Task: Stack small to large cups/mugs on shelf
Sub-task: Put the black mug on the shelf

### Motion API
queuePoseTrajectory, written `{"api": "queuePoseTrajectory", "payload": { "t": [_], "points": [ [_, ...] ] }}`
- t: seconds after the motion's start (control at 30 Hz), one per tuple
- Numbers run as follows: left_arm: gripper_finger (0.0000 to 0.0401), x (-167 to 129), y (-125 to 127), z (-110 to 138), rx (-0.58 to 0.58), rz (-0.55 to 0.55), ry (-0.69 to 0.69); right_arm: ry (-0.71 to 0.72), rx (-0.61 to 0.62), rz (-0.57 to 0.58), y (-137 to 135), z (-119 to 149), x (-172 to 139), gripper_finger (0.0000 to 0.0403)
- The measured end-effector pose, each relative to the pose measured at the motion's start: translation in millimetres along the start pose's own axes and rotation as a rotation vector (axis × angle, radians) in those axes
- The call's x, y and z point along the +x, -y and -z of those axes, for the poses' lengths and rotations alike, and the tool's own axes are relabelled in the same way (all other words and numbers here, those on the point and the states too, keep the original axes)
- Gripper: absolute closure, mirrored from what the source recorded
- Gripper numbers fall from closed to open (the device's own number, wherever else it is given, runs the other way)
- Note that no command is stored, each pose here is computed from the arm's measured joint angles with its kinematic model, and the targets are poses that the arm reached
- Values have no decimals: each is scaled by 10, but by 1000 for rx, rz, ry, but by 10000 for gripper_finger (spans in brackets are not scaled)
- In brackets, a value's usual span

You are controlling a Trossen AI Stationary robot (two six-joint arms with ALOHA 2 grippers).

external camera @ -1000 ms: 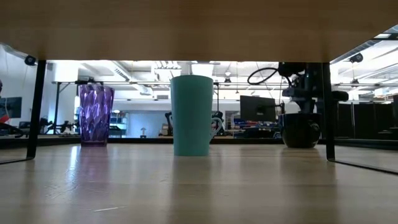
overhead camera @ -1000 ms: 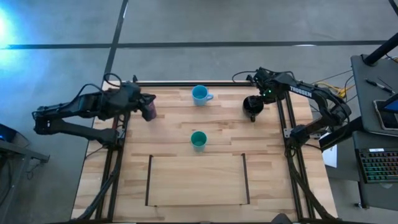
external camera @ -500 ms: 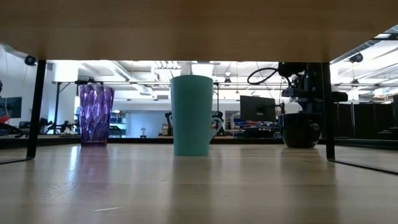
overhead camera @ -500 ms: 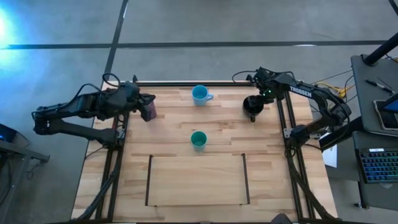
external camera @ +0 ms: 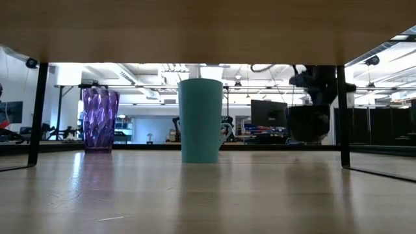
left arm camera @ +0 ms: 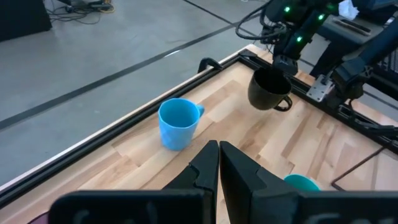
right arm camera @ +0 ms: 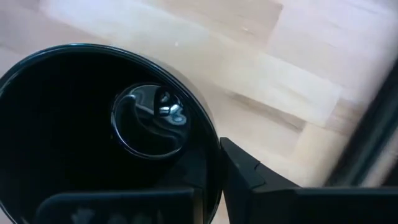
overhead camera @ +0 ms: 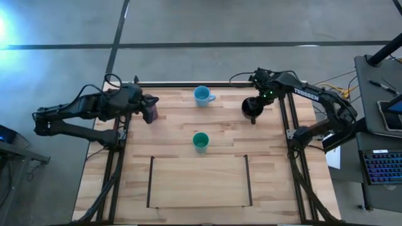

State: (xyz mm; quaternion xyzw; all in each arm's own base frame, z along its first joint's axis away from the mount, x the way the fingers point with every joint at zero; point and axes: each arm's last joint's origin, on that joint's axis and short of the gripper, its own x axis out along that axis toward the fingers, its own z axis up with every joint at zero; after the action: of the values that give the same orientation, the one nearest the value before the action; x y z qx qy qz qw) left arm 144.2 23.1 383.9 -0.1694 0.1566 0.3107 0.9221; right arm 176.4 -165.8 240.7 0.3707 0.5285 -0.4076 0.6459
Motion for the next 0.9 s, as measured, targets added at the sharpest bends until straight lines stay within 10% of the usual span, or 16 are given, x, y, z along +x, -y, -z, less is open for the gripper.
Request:
{"api": "queuePoseTrajectory", "payload": {
  "t": [0.4,0.9],
  "points": [
    [401,55,16,33,10,-8,-16,111,-58,-124,-642,320,-1292,388],
    [401,220,99,110,37,28,-98,23,-60,-330,-1596,1388,-1828,389]
  ]
}}
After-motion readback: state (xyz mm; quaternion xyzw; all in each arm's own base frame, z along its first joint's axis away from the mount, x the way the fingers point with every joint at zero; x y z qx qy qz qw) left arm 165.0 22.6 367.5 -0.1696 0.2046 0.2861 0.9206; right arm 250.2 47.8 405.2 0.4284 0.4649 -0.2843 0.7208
